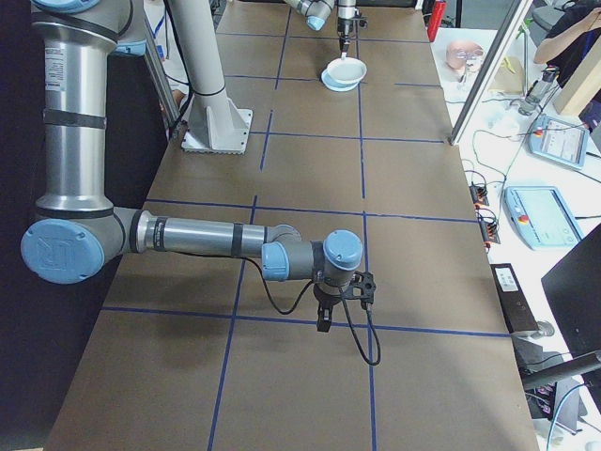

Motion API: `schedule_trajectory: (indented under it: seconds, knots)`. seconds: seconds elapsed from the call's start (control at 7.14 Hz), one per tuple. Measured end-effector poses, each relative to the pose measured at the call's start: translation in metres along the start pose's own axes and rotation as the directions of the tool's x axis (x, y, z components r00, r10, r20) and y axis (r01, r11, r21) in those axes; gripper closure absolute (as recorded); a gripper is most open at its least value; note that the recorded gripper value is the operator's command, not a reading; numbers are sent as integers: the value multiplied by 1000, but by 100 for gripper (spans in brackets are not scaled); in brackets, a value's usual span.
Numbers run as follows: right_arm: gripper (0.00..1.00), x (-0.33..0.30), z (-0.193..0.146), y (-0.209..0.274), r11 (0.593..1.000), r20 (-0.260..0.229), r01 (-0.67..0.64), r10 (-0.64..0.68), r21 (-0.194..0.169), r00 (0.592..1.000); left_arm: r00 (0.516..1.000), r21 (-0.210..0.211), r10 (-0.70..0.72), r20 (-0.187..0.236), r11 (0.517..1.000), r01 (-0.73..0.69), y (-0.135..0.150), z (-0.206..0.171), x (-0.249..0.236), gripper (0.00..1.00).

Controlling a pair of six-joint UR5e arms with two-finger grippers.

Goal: Stack plate in center

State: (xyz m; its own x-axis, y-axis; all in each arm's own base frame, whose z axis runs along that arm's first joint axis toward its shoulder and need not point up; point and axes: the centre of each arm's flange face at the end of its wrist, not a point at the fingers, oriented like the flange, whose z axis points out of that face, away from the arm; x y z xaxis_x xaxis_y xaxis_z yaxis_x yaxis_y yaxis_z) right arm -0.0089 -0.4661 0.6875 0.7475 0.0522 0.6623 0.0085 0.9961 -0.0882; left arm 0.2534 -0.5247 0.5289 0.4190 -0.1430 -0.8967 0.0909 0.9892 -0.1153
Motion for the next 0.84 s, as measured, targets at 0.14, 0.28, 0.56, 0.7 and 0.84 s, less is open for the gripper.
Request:
schedule_trajectory:
  seconds: [0.14, 0.28, 0.56, 0.7, 0.84]
  knots:
    - [0, 0, 0, 0, 1000, 0, 0, 0, 0, 1000, 1000, -2, -1, 2, 1000, 1, 0, 1, 0, 100]
    - [0, 0, 0, 0, 1000, 0, 0, 0, 0, 1000, 1000, -3, -2, 3, 1000, 2, 0, 2, 0, 100]
    - [0, 0, 0, 0, 1000, 0, 0, 0, 0, 1000, 1000, -4, -5, 7, 1000, 5, 2, 3, -3, 100]
    - [0, 0, 0, 0, 1000, 0, 0, 0, 0, 1000, 1000, -7, -9, 10, 1000, 9, 3, 3, -6, 100]
    - [0, 0, 0, 0, 1000, 0, 0, 0, 0, 1000, 1000, -11, -12, 13, 1000, 12, 5, 5, -10, 100]
